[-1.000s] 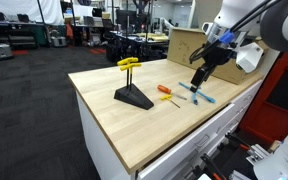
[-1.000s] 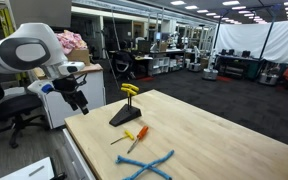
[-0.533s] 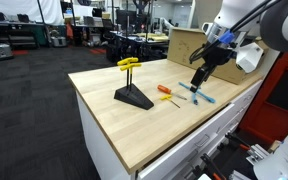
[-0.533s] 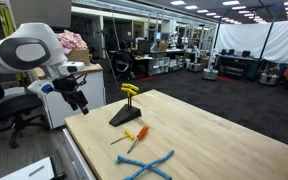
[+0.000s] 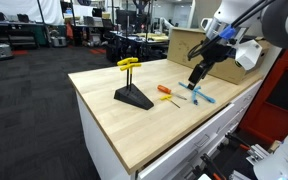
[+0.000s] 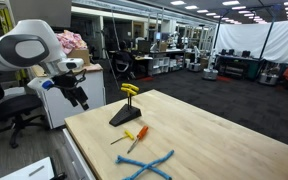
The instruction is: Push the black object to the right
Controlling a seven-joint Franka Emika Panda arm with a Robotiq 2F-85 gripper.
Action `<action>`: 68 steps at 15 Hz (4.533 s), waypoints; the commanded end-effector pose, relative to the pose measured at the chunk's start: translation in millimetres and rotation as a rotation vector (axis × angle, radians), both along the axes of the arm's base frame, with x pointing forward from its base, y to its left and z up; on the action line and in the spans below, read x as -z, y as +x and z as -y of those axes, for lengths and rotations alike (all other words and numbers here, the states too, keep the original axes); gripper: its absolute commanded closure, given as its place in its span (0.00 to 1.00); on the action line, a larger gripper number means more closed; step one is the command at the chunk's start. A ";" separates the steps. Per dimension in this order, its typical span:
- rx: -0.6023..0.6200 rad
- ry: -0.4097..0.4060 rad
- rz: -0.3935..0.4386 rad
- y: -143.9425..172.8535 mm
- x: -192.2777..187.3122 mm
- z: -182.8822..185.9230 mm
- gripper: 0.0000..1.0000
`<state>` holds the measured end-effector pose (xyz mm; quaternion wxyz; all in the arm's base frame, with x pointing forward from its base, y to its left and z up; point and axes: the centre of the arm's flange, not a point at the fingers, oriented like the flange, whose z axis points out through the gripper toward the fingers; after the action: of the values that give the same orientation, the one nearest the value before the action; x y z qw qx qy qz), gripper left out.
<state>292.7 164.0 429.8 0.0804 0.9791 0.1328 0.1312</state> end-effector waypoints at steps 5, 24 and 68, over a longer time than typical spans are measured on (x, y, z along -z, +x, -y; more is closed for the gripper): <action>-0.018 0.076 0.092 48.6 -1.2 -98.5 0.00; -0.055 0.174 0.099 135.0 32.3 -159.3 0.94; 0.133 0.018 0.107 283.7 196.0 -123.6 1.00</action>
<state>573.0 300.5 244.5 0.0631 0.9778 0.0786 0.1837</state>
